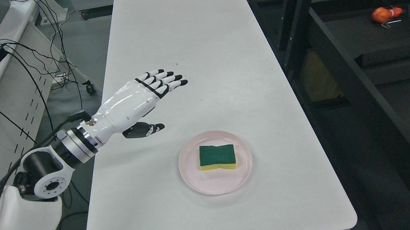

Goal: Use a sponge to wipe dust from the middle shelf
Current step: 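Raise the left hand and reach toward the sponge on the pink plate, then lower the left hand onto the sponge and close fingers around it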

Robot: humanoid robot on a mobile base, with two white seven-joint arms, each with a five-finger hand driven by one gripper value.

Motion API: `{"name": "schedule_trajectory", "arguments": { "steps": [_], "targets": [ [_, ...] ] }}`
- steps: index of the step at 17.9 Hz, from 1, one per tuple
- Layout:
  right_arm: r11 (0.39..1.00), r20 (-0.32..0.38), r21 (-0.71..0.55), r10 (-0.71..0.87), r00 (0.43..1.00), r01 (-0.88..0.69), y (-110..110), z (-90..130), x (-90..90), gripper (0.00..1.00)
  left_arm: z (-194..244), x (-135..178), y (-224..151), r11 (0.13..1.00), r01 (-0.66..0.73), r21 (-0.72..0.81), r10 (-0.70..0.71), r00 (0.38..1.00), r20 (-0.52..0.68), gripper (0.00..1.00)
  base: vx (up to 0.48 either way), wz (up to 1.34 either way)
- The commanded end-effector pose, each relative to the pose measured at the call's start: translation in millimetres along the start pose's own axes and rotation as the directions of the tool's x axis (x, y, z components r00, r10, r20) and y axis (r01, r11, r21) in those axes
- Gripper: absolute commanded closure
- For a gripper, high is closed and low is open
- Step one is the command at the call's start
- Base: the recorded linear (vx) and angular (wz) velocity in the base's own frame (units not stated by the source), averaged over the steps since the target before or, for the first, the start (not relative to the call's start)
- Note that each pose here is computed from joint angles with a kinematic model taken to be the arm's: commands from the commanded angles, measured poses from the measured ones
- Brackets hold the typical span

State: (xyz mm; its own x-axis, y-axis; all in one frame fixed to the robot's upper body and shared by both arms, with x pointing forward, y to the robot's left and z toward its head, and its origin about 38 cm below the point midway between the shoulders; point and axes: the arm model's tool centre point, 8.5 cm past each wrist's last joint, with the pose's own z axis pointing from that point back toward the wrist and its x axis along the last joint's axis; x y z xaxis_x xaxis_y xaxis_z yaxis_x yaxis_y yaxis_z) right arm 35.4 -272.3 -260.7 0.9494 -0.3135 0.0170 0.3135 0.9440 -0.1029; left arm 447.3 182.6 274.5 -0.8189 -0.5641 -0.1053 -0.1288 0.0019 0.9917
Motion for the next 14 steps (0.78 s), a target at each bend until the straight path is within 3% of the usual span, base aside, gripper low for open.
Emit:
{"name": "schedule_trajectory", "arguments": {
  "steps": [1,4,10,14],
  "targets": [
    [1.000,0.022,-0.009,-0.002,1.000,0.002,-10,0,9.5,0.00,-88,91,-90,0.916,0.234,-0.326,-0.130,0.941,0.311,0.04,0.000,0.00],
    [1.000,0.022,-0.009,-0.002,1.000,0.002,-10,0,9.5,0.00,-92,105,-98,0.862,0.306,-0.405,-0.147,0.915,0.376,0.05,0.000,0.00],
    [1.000,0.022,-0.009,-0.002,1.000,0.002,-10,0,9.5,0.00,-104,109,-91,0.852,0.342,-0.397,-0.179,0.902,0.394,0.06,0.000,0.00],
    [1.000,0.022,-0.009,-0.002,1.000,0.002,-10,0,9.5,0.00,-101,107,-95,0.844,0.335,-0.420,-0.174,0.910,0.378,0.14,0.000,0.00]
  ]
}}
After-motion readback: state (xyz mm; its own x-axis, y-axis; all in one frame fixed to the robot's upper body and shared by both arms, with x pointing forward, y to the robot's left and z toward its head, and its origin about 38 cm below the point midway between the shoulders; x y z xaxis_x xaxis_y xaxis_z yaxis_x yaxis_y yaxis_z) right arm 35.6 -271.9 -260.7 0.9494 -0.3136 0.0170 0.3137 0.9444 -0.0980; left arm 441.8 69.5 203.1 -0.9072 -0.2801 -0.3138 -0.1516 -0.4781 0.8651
